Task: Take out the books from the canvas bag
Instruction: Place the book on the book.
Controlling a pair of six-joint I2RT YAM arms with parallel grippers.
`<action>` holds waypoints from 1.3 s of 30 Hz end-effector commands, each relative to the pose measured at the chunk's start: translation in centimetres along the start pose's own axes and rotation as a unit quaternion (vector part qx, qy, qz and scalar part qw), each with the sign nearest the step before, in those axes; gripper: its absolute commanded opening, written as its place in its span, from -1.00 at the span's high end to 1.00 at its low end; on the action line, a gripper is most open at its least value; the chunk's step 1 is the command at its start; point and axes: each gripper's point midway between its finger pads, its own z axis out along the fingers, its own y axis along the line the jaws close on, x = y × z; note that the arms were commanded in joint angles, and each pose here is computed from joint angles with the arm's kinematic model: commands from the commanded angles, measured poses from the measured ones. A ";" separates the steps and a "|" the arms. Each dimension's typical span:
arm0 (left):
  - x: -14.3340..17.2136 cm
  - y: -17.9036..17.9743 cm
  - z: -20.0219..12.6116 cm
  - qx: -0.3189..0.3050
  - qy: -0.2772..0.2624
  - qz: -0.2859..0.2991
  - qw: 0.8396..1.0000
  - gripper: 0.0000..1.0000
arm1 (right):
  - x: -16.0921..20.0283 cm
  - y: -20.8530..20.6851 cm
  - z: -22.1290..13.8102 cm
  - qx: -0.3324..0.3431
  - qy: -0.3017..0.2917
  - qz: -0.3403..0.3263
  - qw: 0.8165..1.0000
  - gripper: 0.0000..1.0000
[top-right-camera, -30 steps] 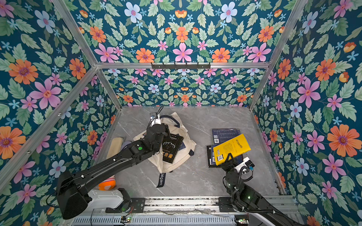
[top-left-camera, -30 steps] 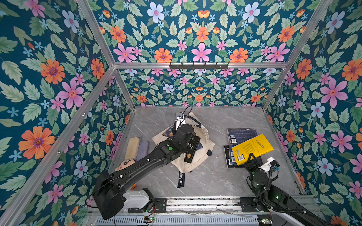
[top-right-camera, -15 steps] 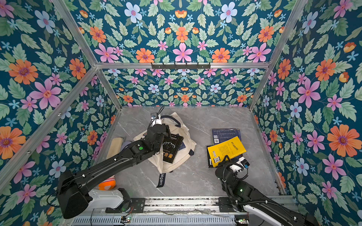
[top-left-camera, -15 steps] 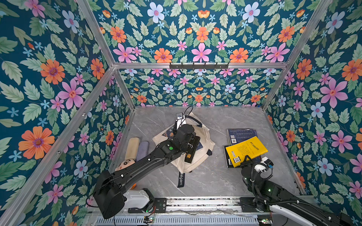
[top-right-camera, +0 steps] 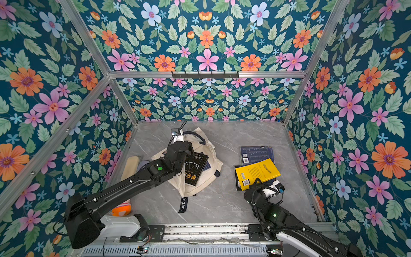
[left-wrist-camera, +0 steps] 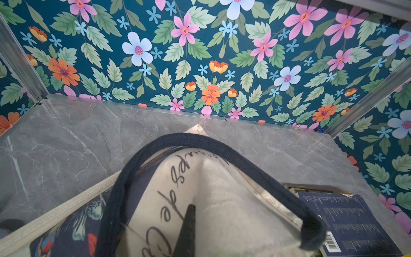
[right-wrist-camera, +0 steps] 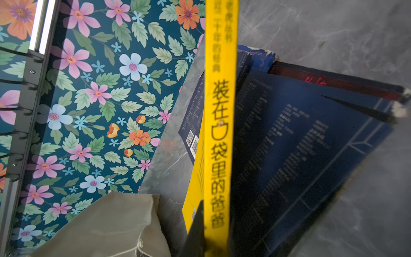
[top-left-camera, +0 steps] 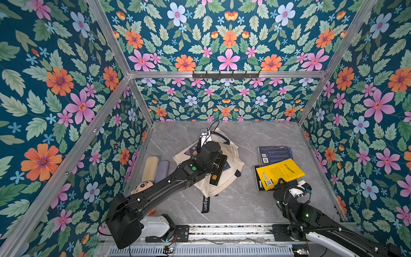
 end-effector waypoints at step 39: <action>-0.3 -0.7 0.0 0.014 0.007 0.000 1.000 1.00 | 2.3 2.0 -1.6 0.064 0.103 0.000 0.993 -0.98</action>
